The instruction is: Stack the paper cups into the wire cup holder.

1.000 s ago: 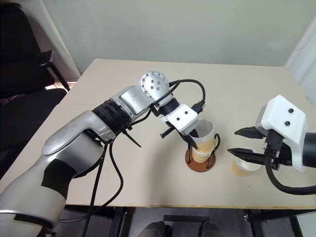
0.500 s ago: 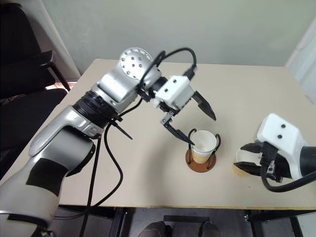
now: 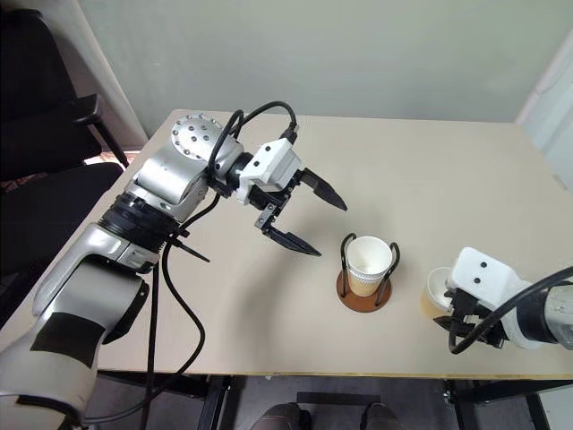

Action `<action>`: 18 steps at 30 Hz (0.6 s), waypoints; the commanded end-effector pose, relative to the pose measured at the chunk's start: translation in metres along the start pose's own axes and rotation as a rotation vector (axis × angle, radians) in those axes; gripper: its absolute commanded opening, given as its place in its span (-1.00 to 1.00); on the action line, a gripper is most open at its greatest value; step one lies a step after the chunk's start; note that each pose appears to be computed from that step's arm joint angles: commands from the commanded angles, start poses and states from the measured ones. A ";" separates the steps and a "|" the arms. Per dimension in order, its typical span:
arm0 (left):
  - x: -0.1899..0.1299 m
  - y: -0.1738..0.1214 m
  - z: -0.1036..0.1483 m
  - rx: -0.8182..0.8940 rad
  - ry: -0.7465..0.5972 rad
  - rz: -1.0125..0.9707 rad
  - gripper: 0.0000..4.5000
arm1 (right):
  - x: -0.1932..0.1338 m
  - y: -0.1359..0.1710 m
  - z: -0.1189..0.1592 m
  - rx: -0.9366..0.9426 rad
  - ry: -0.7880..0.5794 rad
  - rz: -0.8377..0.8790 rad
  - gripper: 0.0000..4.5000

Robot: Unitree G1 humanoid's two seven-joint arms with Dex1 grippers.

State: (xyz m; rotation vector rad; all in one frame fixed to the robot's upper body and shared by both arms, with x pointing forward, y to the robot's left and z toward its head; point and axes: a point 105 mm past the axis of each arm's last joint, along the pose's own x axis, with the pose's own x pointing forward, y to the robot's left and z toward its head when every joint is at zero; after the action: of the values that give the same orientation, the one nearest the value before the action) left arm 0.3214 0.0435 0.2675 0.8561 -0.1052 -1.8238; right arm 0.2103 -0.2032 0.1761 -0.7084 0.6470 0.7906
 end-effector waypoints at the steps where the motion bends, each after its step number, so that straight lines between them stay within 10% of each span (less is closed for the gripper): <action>1: -0.009 -0.001 0.008 0.018 0.001 0.036 0.99 | 0.006 -0.009 0.003 -0.056 -0.003 -0.031 0.05; 8: -0.012 -0.009 0.001 -0.040 -0.003 0.081 1.00 | 0.024 -0.014 0.005 -0.091 -0.019 -0.016 -0.19; 13: -0.018 -0.015 -0.007 -0.073 0.012 0.107 1.00 | 0.025 -0.013 -0.001 -0.107 0.013 -0.006 -0.98; 18: -0.030 -0.023 -0.012 -0.120 0.017 0.121 1.00 | 0.021 -0.009 -0.004 -0.111 0.029 -0.001 -0.98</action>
State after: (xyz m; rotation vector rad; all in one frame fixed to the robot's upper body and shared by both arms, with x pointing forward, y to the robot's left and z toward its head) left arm 0.3206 0.0771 0.2501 0.7433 0.0030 -1.6989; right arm 0.2292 -0.2021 0.1529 -0.7893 0.6494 0.8291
